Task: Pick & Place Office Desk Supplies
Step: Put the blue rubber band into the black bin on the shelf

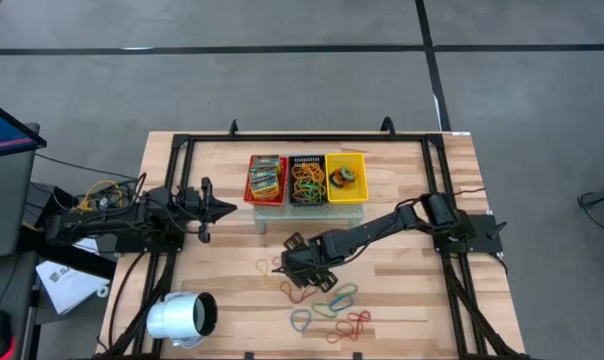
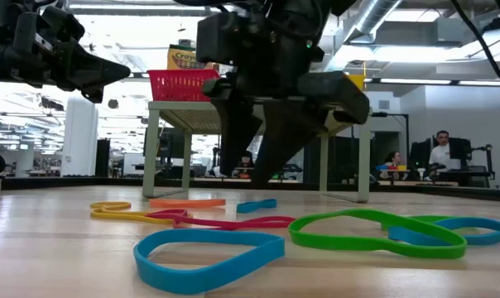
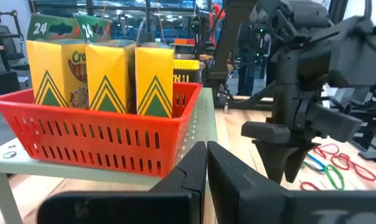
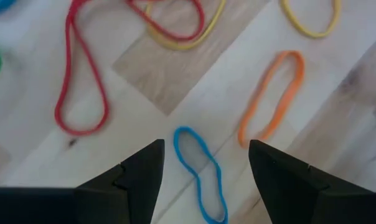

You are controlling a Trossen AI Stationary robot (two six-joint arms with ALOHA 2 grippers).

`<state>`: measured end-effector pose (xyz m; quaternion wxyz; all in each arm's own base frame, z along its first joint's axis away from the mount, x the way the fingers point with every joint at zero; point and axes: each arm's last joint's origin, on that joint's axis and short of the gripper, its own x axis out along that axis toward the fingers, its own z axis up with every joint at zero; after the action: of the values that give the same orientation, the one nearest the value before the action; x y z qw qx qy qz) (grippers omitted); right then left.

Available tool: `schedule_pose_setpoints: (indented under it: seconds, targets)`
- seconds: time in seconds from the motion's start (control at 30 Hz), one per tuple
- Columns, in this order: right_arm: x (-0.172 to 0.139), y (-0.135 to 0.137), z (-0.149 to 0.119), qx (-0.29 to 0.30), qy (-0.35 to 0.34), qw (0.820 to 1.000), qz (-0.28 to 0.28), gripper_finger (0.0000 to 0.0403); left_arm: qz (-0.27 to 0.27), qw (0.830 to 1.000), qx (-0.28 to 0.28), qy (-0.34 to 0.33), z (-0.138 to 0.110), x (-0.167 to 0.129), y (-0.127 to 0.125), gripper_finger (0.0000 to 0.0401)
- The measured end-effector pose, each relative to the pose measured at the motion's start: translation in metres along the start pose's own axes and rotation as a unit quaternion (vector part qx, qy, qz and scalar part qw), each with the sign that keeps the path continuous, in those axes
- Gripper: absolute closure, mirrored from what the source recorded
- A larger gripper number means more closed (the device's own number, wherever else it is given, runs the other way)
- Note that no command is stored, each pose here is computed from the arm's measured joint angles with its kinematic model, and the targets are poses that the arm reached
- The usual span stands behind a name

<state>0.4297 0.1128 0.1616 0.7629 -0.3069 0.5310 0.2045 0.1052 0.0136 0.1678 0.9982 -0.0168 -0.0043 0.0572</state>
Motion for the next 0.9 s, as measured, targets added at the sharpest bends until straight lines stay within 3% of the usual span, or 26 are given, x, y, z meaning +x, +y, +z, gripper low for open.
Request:
schedule_pose_setpoints:
  seconds: [0.33, 0.67, 0.9]
  targets:
    - [0.000, 0.000, -0.003, -0.087, -0.010, 0.995, 0.036, 0.0178, 0.001, 1.000, 0.000, 0.009, -0.001, 0.001, 0.000, 0.0393]
    - [0.002, -0.018, -0.013, -0.071, -0.009, 0.997, 0.032, 0.0179, 0.001, 1.000, 0.000, 0.009, -0.001, 0.001, 0.000, 0.0393]
    - [0.017, -0.013, -0.017, -0.076, 0.015, 0.995, 0.055, 0.0179, 0.000, 1.000, 0.000, 0.009, -0.001, 0.001, 0.000, 0.0393]
